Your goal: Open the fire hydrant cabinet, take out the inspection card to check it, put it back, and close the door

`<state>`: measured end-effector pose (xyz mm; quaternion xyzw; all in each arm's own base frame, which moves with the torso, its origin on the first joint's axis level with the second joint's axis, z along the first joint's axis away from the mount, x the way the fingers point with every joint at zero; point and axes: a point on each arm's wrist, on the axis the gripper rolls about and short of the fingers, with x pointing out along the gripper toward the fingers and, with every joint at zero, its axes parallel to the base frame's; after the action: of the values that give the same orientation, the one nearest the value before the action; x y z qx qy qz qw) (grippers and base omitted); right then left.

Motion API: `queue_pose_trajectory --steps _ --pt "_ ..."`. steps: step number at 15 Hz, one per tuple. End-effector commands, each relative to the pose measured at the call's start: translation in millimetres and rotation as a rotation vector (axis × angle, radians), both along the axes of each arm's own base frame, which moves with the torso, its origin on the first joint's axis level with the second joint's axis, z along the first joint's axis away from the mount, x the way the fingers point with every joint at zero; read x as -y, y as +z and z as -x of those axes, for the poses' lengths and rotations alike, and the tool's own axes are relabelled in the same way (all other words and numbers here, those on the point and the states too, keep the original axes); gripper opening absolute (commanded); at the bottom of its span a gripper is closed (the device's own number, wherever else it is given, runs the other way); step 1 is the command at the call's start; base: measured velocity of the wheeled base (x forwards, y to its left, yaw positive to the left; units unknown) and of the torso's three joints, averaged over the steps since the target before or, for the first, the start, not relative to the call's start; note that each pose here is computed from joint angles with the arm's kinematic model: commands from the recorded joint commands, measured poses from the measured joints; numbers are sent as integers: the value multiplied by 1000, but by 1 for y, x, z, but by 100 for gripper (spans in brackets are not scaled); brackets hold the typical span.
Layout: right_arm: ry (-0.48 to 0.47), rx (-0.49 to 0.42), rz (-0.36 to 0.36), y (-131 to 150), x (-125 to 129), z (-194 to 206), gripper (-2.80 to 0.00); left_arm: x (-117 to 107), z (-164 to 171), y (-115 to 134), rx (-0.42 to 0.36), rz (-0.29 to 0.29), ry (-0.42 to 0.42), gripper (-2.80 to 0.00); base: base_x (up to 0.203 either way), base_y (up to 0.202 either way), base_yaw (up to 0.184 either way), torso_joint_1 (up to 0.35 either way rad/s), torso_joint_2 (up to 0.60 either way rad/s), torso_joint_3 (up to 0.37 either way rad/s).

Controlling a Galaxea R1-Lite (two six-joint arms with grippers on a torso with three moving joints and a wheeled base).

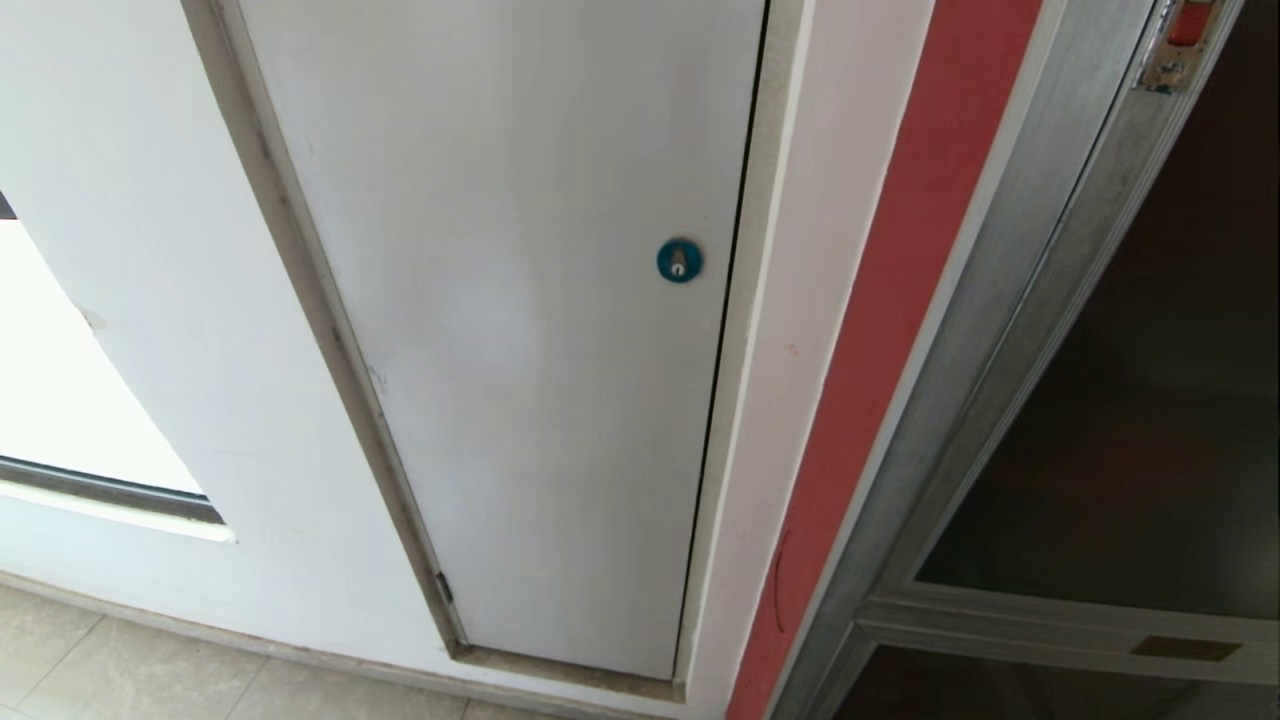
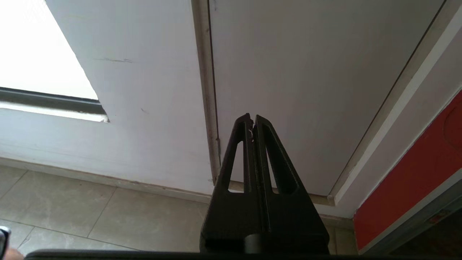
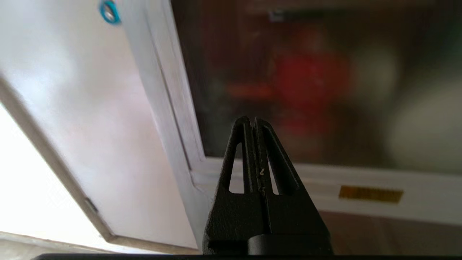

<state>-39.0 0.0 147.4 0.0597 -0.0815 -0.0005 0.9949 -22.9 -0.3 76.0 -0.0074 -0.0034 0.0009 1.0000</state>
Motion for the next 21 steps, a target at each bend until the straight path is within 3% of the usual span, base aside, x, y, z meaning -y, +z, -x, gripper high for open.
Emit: queue_pose_trajectory --steps 1,9,13,21 --pt "21 -14 2 25 0 -5 -280 0 0 0 -1 0 0 -280 0 0 0 0 0 0" --pt "145 33 17 108 -3 -22 -280 0 0 0 -1 0 0 -280 0 0 0 0 0 0" --pt "307 50 23 146 -7 -36 -280 0 0 0 -1 0 1 -280 0 0 0 0 0 0" --pt "613 23 -131 212 -12 -71 -280 0 0 0 -1 0 0 -280 0 0 0 0 0 0"
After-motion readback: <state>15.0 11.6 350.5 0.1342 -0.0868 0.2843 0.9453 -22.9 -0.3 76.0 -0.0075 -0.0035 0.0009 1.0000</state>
